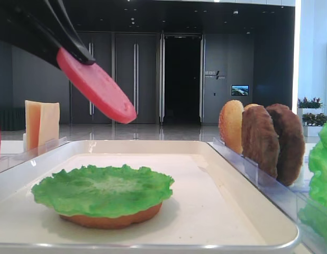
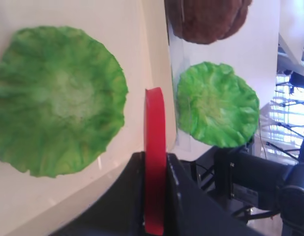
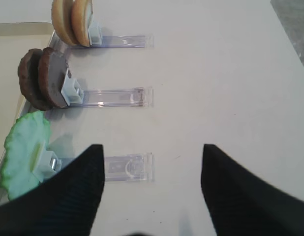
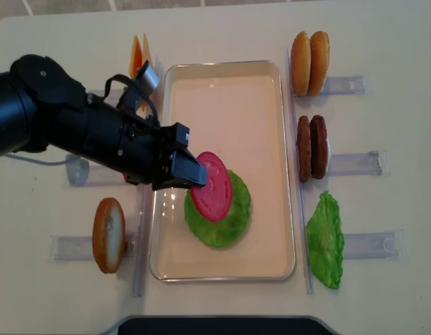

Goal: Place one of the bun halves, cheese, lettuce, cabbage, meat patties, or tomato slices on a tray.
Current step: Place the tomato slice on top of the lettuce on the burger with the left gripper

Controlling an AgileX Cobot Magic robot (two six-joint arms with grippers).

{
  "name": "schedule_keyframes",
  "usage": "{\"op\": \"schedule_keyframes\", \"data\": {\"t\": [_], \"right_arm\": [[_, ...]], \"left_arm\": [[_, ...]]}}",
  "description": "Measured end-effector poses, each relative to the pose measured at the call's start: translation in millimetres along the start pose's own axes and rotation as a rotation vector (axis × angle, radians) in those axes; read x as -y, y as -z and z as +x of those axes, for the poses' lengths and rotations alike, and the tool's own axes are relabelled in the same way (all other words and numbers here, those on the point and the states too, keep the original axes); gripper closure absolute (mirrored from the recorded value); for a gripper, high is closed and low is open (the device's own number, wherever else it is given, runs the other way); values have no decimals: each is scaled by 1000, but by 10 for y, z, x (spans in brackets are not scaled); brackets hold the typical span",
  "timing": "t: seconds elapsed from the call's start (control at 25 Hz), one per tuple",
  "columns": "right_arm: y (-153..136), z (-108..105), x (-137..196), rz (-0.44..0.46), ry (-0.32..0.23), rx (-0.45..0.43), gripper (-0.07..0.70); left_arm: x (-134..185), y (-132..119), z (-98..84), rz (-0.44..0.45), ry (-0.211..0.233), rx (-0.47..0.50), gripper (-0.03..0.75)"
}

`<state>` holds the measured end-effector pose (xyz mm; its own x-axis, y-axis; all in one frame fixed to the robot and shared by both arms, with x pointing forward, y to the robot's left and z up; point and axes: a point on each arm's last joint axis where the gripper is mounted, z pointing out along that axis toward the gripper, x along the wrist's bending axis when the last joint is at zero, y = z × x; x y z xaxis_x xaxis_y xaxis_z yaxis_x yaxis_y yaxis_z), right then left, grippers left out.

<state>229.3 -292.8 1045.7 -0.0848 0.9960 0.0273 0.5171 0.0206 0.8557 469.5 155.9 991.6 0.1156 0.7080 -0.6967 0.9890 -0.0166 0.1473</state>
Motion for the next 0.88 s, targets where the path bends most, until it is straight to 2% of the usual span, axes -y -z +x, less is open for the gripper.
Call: {"op": "schedule_keyframes", "data": {"t": [0.12,0.36,0.64,0.88], "right_arm": [[0,0,0,0,0,0,192],[0,0,0,0,0,0,192],[0,1,0,0,0,-1,192],[0,1,0,0,0,-1,192]], "left_arm": [[-41,-11,21,-39,9,-14,657],[-60,-88,73,-20,35,-18,657],[-2,-313,71,46,14,-37,657],[-51,-351,111,4,25,-58,657]]}}
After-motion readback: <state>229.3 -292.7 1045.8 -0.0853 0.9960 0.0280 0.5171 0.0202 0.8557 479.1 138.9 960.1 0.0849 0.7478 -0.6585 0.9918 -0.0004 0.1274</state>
